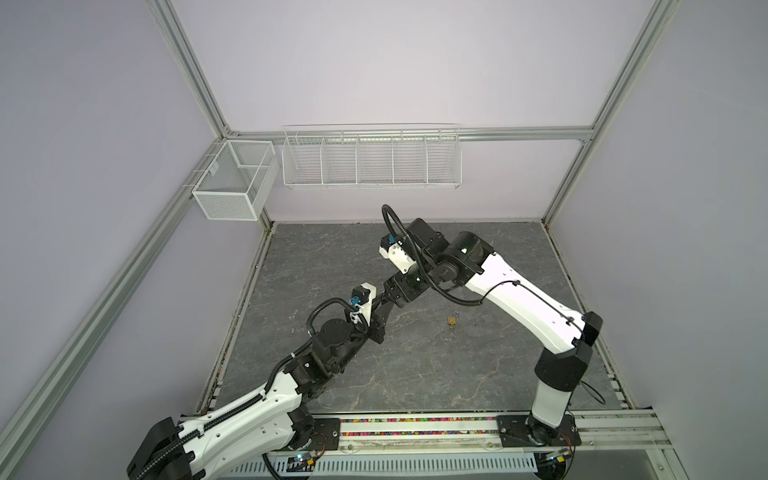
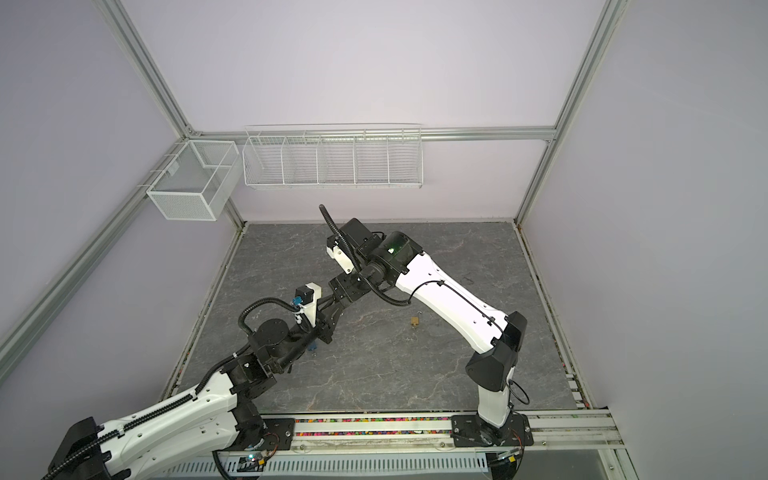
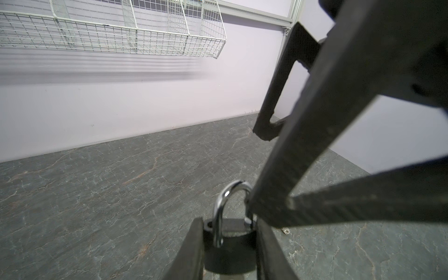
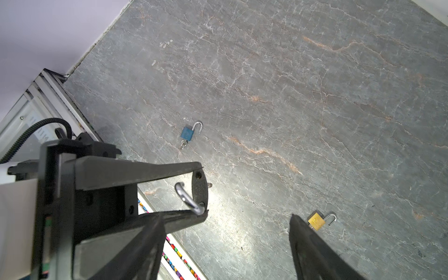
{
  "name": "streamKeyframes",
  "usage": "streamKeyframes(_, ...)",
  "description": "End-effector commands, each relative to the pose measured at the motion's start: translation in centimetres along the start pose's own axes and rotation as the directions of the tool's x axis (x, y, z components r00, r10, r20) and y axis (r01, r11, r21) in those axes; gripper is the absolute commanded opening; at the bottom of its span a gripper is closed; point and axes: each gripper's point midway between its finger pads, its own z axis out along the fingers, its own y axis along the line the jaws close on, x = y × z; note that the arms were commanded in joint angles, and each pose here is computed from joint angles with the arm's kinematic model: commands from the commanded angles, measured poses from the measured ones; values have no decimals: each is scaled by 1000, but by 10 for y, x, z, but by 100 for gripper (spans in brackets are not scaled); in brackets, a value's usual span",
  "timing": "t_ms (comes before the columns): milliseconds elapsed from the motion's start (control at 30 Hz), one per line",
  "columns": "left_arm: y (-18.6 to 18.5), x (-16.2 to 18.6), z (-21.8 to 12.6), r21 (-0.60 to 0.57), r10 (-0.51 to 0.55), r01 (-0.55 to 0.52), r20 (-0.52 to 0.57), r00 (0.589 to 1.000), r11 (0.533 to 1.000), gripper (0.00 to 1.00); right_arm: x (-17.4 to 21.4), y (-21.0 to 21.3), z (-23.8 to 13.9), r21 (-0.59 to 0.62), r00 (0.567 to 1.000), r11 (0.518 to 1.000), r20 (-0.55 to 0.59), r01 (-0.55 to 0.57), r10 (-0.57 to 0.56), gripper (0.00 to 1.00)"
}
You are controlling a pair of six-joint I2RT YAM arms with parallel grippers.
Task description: Unlock with the key
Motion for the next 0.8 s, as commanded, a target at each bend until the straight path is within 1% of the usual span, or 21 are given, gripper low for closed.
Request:
streamKeyframes(0,-4,-13,-3,22,9,-10,50,999,1000,0,-3,-5,4,19,1000,999,8,30,-30,81)
streamKeyframes(233,-4,-15,-6,23,12,-13,54,998,1000,0,-13,-10,11,58,1000,998,8,26,-27,81)
streamKeyframes(433,-4,-13,-6,22,16,-17,54,998,1000,0,-21,-19,9,119,1000,993,12,18,-19,81)
streamKeyframes(600,-2,-14,-8,16,22,-23,64,998,1000,0,-14,-25,15,152,999,988,-45,33,-26,81)
streamKeyframes(767,-2,-13,-10,16,33,-34,66,997,999,0,-13,-30,13,173,998,984,-54,39,-31,81)
